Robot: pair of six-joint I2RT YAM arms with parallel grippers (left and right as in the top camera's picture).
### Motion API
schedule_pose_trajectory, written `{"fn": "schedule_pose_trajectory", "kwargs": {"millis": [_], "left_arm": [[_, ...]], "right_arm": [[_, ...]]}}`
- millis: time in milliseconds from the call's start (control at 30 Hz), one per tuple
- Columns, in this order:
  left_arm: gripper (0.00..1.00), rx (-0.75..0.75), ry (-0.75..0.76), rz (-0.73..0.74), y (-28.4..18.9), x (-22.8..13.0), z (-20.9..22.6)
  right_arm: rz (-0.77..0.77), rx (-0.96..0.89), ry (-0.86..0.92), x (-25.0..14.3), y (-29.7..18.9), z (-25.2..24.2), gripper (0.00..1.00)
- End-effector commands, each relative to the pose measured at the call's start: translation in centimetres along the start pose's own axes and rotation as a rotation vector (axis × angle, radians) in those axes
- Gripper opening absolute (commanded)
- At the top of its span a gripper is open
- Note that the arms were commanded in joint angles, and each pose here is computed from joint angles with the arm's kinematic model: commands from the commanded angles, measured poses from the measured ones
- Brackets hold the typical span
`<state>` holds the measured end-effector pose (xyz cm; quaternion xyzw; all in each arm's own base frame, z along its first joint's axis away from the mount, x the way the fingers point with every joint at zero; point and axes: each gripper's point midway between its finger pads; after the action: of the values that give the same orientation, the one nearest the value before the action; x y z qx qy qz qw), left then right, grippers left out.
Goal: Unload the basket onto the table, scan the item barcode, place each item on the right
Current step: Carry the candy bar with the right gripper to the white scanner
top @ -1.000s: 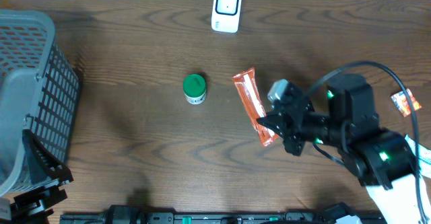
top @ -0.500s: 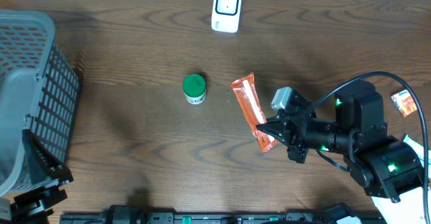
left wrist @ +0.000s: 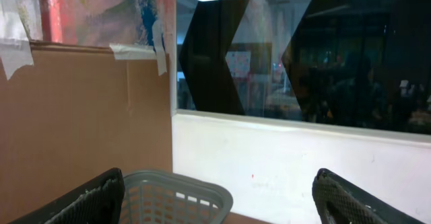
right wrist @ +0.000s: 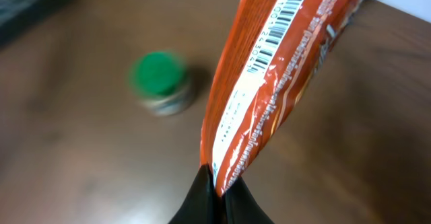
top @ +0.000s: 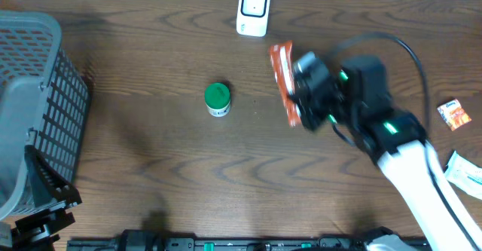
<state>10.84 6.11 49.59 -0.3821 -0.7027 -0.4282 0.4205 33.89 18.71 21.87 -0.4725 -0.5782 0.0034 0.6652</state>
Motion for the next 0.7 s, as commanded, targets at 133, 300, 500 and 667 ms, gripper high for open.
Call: {"fn": "schedule_pose_trajectory", "kwargs": {"millis": [133,300,500,667], "left_arm": [[0.89,0.0,-0.003,-0.007,-0.3,0.1,0.1],[0.89,0.0,-0.003,-0.006,-0.3,0.1,0.1],[0.89,0.004,0.008,0.017,-0.2,-0.5,0.2],[0.89,0.004,0.008,0.019,-0.2,-0.6,0.2]], "right_arm": [[0.119,-0.34,0.07,-0.8,8.0,-9.5,0.01],[0.152,-0.523,-0.061,3.1,10.7,-15.4,0.01],[0.207,-0.68,-0.19,5.8,13.7,-20.2,0.01],[0.334,-0.764,-0.332,4.8,16.8,-22.0,0.01]]}}
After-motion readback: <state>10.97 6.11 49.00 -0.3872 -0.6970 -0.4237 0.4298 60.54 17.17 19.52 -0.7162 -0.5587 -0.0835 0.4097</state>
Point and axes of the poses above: each gripper's point midway between its finger pads, its own y axis out along the fingers, its own z axis along the line the jaws close on, x = y × z, and after that the axes turned 15 degrees about -y, right-handed
